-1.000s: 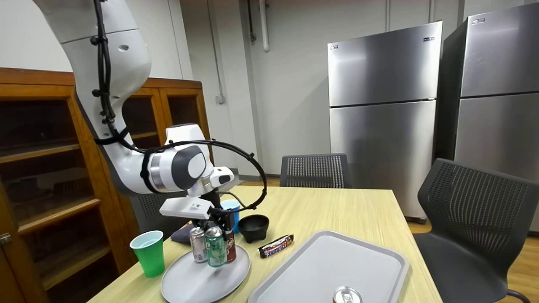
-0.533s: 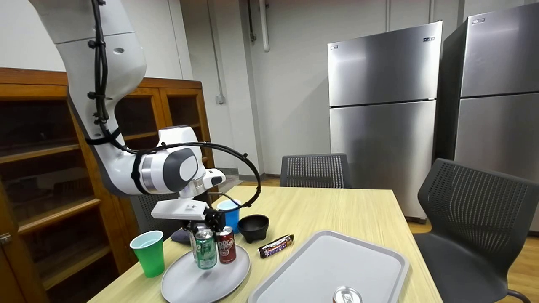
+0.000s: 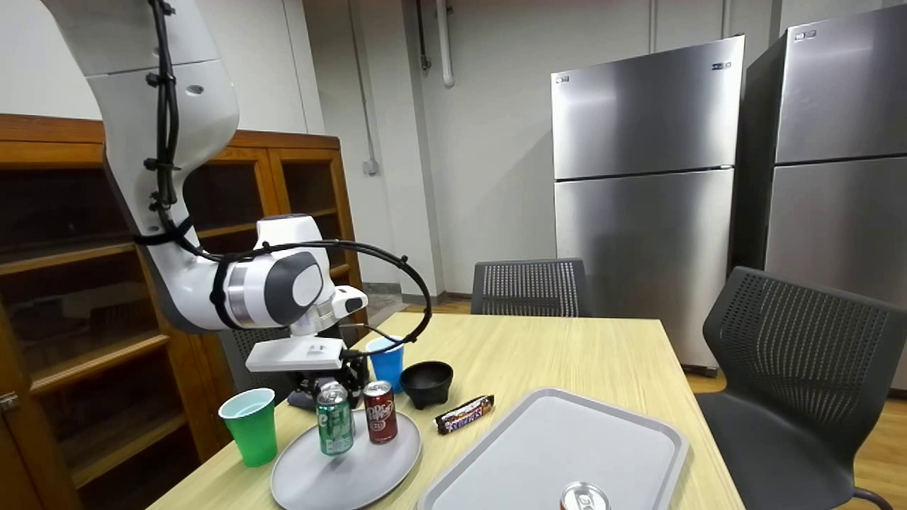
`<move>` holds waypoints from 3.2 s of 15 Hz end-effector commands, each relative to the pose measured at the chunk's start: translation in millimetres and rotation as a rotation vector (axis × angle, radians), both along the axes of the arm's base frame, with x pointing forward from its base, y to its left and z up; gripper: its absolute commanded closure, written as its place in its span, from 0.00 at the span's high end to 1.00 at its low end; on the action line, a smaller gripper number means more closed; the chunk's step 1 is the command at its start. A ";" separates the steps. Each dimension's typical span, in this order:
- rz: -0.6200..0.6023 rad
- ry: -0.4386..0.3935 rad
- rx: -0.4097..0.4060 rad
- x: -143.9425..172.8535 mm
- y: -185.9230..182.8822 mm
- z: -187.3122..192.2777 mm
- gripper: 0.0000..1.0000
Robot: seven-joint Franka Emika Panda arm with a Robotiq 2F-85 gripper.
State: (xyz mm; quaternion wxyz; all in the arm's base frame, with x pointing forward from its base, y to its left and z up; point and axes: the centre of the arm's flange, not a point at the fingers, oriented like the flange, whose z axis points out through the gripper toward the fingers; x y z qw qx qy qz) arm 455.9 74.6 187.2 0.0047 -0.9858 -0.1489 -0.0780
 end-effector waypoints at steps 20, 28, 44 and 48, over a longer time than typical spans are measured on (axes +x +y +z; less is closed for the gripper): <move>0.069 0.025 -0.002 6.8 -2.1 12.4 1.00; -0.119 -0.053 0.023 35.8 -68.8 68.5 1.00; -0.569 -0.128 -0.039 43.0 -288.7 94.1 1.00; -0.678 -0.089 -0.055 26.7 -331.6 80.6 1.00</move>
